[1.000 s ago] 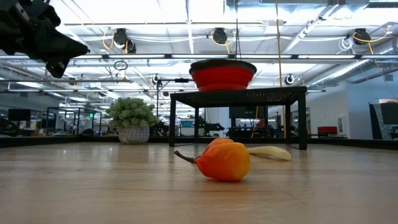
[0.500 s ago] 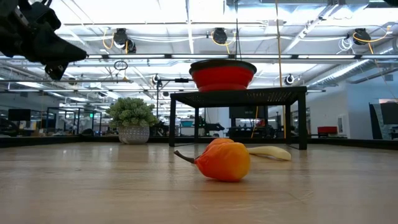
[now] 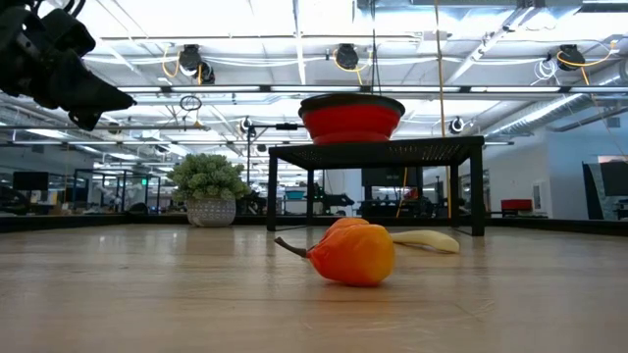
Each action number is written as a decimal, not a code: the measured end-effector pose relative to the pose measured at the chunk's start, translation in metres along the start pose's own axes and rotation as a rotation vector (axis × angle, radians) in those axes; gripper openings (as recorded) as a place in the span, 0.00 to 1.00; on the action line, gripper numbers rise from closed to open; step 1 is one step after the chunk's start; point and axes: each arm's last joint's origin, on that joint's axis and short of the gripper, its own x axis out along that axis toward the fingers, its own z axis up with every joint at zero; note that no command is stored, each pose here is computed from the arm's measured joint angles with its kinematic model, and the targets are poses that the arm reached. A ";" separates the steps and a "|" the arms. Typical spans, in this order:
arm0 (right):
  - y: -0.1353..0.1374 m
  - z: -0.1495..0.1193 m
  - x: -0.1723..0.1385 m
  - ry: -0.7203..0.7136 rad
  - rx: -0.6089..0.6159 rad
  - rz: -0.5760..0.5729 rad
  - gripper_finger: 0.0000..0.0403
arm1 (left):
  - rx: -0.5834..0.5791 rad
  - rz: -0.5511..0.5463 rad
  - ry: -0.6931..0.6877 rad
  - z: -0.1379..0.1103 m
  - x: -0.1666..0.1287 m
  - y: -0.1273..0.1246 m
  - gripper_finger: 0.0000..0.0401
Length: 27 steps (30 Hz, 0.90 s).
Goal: Pick & Place Fruit
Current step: Put the green kiwi into the red strainer bowl on the shelf
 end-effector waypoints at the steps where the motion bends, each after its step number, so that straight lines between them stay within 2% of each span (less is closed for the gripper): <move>1: 0.004 0.002 0.003 0.025 -0.002 -0.017 0.00 | 0.000 0.000 0.000 0.000 0.000 0.000 0.06; 8: 0.017 0.011 0.018 0.095 0.025 -0.069 0.00 | 0.000 0.000 0.000 0.000 0.000 0.000 0.06; 13: 0.016 0.010 0.019 0.104 0.111 -0.083 0.07 | 0.000 0.000 0.000 0.000 0.000 0.000 0.06; 19: 0.017 0.012 0.019 0.087 0.170 -0.065 0.25 | 0.000 0.001 0.000 0.000 0.000 0.000 0.06; 27: 0.021 0.017 0.020 0.040 0.218 -0.016 0.58 | -0.001 0.001 0.000 0.000 0.000 0.000 0.06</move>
